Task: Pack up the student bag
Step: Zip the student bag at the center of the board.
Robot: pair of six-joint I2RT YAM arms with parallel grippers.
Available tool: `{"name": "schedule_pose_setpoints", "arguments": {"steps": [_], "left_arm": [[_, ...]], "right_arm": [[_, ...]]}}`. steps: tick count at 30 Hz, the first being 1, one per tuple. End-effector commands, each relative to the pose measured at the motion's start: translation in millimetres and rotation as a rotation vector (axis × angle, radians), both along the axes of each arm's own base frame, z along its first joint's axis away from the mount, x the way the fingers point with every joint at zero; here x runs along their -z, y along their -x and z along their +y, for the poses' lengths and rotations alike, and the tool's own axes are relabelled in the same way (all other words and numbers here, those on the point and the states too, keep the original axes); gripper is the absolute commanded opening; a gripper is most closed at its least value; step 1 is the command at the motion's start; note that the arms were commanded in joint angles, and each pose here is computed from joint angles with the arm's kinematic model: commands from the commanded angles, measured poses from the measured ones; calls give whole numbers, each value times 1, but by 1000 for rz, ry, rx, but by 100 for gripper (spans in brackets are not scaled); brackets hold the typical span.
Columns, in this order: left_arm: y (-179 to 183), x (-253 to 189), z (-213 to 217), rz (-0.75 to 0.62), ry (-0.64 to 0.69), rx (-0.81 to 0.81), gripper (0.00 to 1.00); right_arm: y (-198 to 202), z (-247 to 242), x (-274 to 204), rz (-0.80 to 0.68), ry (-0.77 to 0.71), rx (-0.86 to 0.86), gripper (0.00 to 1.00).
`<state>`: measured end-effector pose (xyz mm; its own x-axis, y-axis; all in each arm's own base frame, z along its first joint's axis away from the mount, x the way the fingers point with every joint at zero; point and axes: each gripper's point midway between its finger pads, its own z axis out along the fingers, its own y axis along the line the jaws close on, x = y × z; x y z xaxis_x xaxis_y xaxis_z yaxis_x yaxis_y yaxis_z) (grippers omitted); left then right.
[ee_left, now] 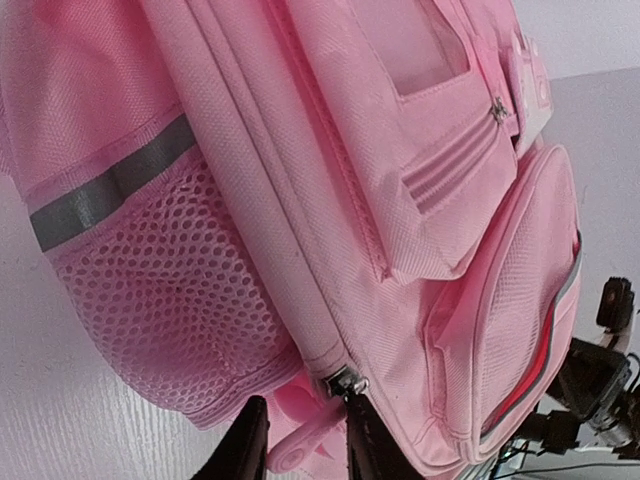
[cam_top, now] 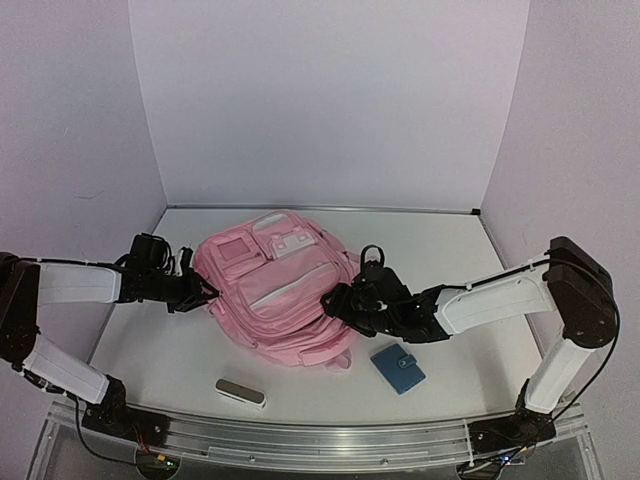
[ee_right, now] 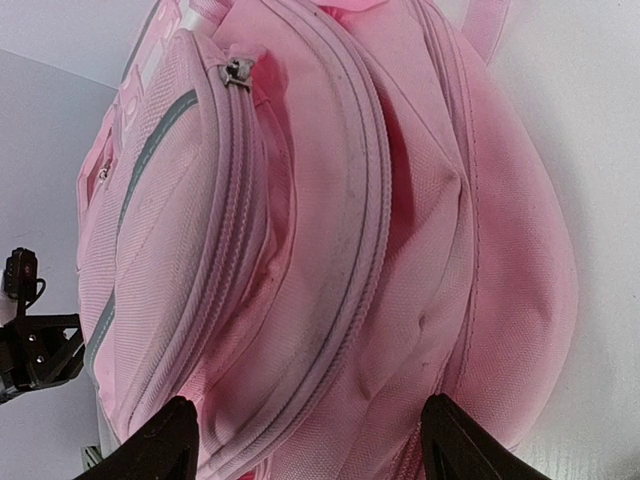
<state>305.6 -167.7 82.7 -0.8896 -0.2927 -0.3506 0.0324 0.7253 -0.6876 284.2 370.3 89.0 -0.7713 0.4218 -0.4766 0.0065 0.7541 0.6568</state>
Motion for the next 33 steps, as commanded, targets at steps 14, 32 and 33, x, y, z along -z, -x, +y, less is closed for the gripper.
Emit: {"name": "schedule_pose_setpoints", "arguments": {"steps": [14,32,33], "left_arm": [[22,-38,-8,-106,62,101,0],[57,-34,-40,-77,-74,259,0],[59,-32,-47,-67,-84,278,0]], "right_arm": [[-4,7,-4,-8,-28,-1,75],[-6,24,4,5,-101,-17,21],[-6,23,4,8,-107,-9,13]]}}
